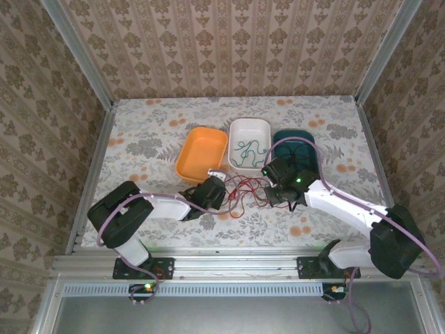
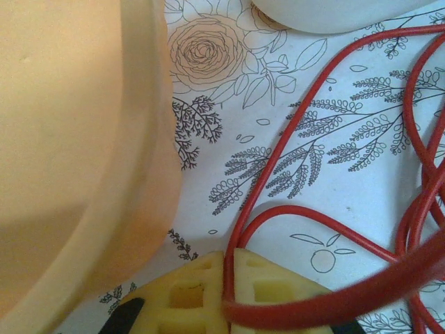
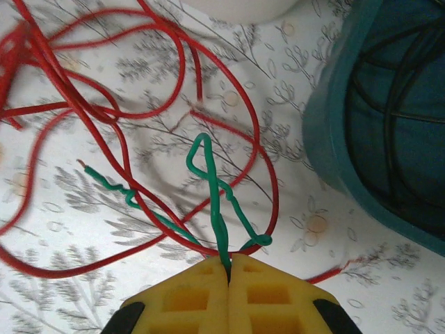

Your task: Untangle the cables

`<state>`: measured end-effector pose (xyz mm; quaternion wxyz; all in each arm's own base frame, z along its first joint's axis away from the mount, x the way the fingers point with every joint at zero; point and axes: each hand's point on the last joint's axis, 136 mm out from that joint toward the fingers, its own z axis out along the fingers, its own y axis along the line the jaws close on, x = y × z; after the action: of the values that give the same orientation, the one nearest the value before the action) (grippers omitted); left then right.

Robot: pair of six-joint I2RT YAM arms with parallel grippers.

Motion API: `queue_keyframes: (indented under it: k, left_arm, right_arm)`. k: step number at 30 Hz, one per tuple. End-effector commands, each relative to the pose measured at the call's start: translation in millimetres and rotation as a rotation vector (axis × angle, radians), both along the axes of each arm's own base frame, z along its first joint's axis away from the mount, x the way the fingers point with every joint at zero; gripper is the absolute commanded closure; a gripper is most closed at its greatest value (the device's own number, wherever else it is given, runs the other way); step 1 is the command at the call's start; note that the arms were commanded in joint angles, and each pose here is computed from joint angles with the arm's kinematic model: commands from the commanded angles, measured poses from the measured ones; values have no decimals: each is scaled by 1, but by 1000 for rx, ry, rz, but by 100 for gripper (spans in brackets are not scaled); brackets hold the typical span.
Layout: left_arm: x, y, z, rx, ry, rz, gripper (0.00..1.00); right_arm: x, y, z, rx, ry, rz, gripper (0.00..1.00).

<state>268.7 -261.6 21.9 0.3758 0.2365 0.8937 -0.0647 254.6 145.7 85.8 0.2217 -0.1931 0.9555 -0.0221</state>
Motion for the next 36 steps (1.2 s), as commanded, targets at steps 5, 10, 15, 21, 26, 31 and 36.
queue_keyframes:
  k: [5, 10, 15, 21, 26, 31, 36]
  left_arm:
    - [-23, 32, -22, 95, 107, -1, 100]
    - [-22, 42, -18, 94, 99, 19, 100]
    - [-23, 46, -12, 66, 92, 21, 100]
    - [-22, 45, -1, 43, 71, 1, 100]
    - [-17, 44, 4, 38, 62, -5, 100]
    - [-11, 43, 12, 18, 49, -4, 100]
    - [-9, 43, 22, 2, 29, -5, 100]
  right_arm:
    - [14, -23, 15, -202, -105, -59, 99]
    - [24, -29, 34, -176, -216, -124, 98]
    - [25, -27, 45, -141, -253, -118, 98]
    - [7, 7, 33, 14, -146, 46, 98]
    - [-5, 18, 21, 43, -63, 100, 98]
    - [-9, 10, 3, -57, 21, 102, 98]
    - [-1, -4, -8, -174, 40, 59, 99]
